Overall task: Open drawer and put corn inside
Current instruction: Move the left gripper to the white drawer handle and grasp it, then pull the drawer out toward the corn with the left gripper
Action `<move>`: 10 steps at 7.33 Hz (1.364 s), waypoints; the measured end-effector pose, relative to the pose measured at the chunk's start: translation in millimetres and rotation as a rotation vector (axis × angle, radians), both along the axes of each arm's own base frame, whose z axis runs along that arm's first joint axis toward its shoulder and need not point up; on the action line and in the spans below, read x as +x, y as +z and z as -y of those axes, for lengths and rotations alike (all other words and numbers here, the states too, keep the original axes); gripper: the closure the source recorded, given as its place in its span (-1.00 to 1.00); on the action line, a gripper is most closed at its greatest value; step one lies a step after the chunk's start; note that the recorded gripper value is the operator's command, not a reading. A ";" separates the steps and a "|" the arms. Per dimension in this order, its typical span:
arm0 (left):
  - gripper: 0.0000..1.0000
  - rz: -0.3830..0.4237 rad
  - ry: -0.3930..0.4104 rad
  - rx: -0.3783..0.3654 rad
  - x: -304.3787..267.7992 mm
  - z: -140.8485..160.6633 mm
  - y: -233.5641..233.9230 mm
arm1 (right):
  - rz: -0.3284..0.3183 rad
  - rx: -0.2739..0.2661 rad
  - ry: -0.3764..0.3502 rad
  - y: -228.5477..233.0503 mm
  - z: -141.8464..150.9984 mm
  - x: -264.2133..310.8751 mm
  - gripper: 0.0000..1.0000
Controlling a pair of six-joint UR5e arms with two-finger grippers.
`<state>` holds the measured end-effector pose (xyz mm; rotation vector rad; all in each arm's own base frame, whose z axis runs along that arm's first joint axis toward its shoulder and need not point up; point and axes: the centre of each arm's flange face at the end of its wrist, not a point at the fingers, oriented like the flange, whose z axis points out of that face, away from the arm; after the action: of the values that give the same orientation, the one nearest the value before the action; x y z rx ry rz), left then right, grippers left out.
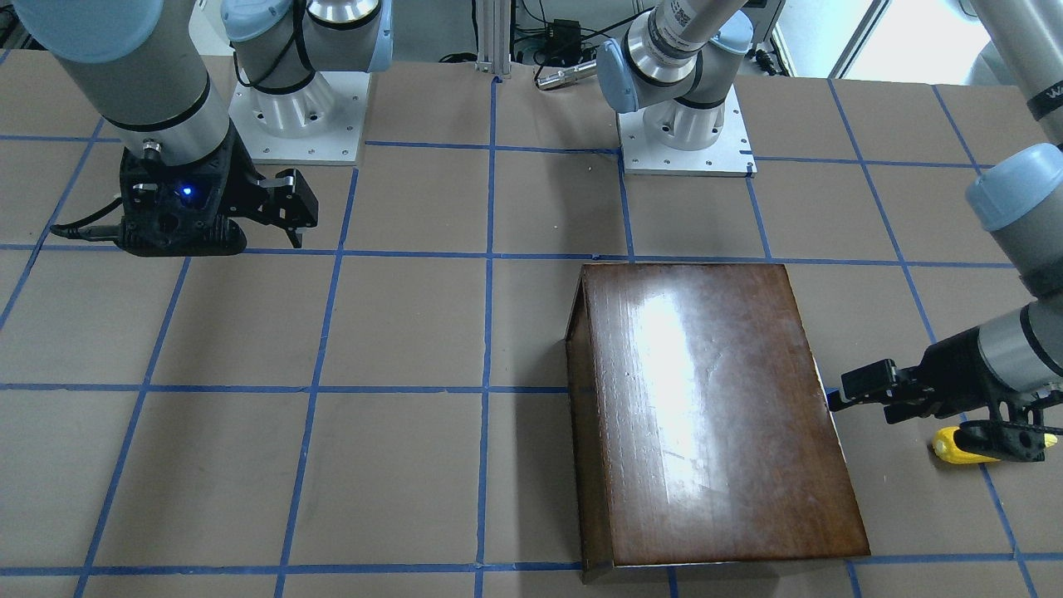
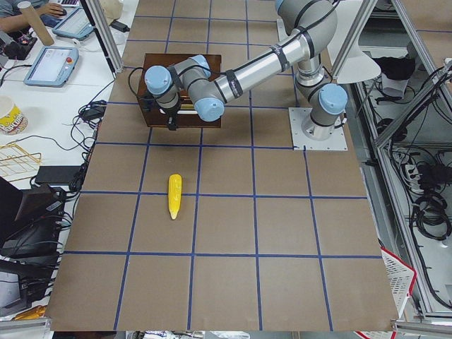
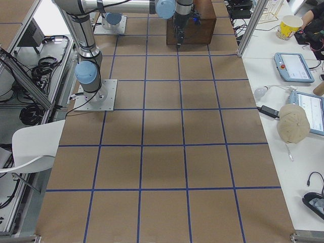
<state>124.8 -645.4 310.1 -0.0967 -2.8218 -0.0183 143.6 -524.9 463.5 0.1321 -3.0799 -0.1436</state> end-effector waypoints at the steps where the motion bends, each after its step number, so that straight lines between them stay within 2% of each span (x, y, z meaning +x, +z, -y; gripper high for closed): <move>1: -1.00 -0.011 0.005 0.002 -0.8 0.3 -3.8 | 0.000 0.000 0.000 0.1 0.0 -0.1 -1.00; 10: -1.00 -0.040 0.024 0.052 -2.2 -0.9 -35.2 | 0.000 0.000 -0.001 0.2 -0.1 -0.3 -1.00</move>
<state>122.6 -644.5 275.0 -0.0512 -2.7796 -0.0837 143.3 -524.8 463.7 0.1312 -3.0800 -0.1430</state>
